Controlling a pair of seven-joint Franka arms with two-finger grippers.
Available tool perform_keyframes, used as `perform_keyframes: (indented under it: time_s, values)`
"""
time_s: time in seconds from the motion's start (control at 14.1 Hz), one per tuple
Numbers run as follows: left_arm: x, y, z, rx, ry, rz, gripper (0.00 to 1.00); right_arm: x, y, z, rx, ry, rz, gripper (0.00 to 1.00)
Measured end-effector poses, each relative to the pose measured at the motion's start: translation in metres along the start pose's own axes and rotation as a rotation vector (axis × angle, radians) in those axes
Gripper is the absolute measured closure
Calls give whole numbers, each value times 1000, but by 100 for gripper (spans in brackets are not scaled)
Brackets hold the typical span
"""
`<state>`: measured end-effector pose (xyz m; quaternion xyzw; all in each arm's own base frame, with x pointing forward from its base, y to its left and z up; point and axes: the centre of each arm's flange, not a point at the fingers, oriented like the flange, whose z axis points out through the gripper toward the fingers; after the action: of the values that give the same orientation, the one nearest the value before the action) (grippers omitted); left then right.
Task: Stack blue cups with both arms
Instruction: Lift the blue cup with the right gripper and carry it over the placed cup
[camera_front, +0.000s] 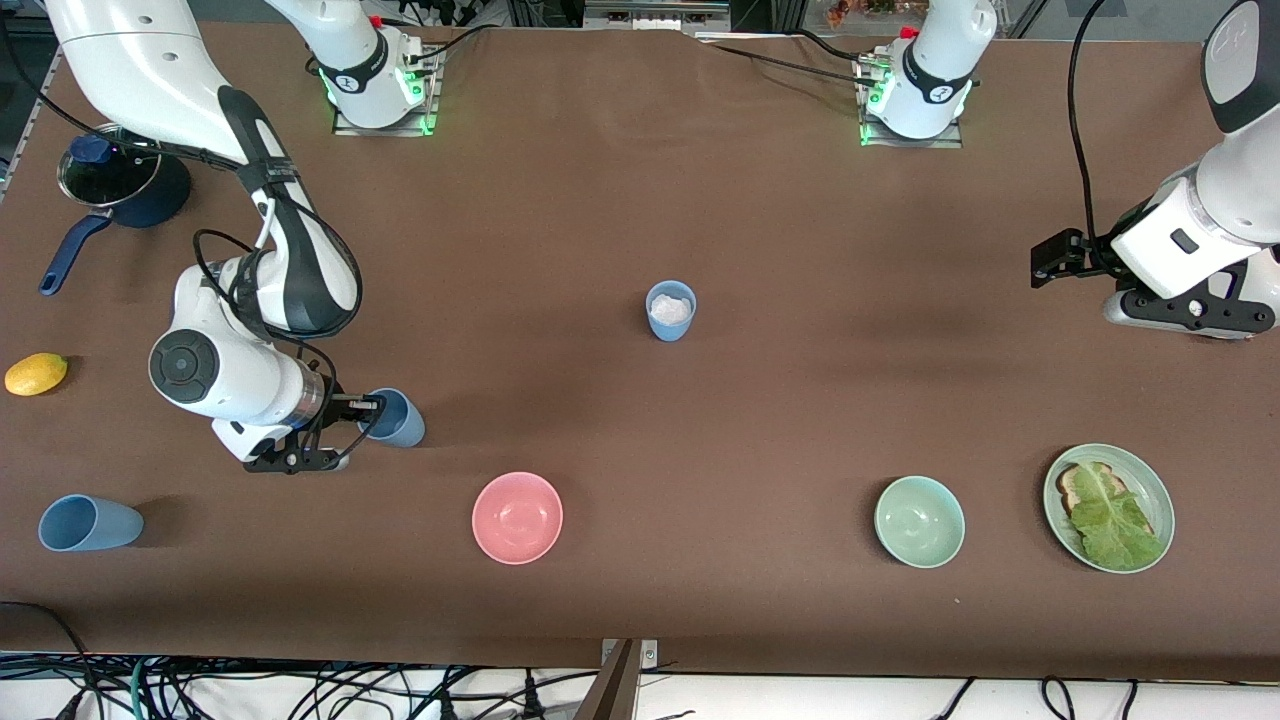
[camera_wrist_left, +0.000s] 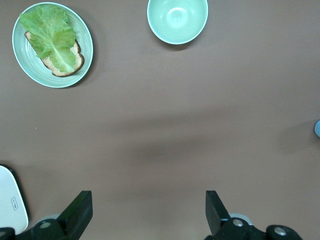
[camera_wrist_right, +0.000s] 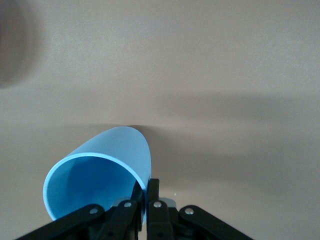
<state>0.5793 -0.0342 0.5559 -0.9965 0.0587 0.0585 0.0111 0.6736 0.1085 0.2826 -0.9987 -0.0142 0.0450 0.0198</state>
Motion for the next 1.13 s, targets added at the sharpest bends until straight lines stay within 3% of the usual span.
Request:
perform_keyframes:
  time_s: [0.28, 0.57, 0.78, 1.13]
  values:
    - [0, 0, 0, 0, -1, 0, 0, -2, -35, -81, 9, -51, 13, 95]
    - [0, 0, 1, 0, -2, 0, 0, -16, -65, -145, 14, -59, -5, 95]
    - [0, 0, 1, 0, -3, 0, 0, -34, -115, -162, 3, -62, -4, 95]
    - [0, 0, 1, 0, -3, 1, 0, -89, -249, -167, -18, -42, 77, 95]
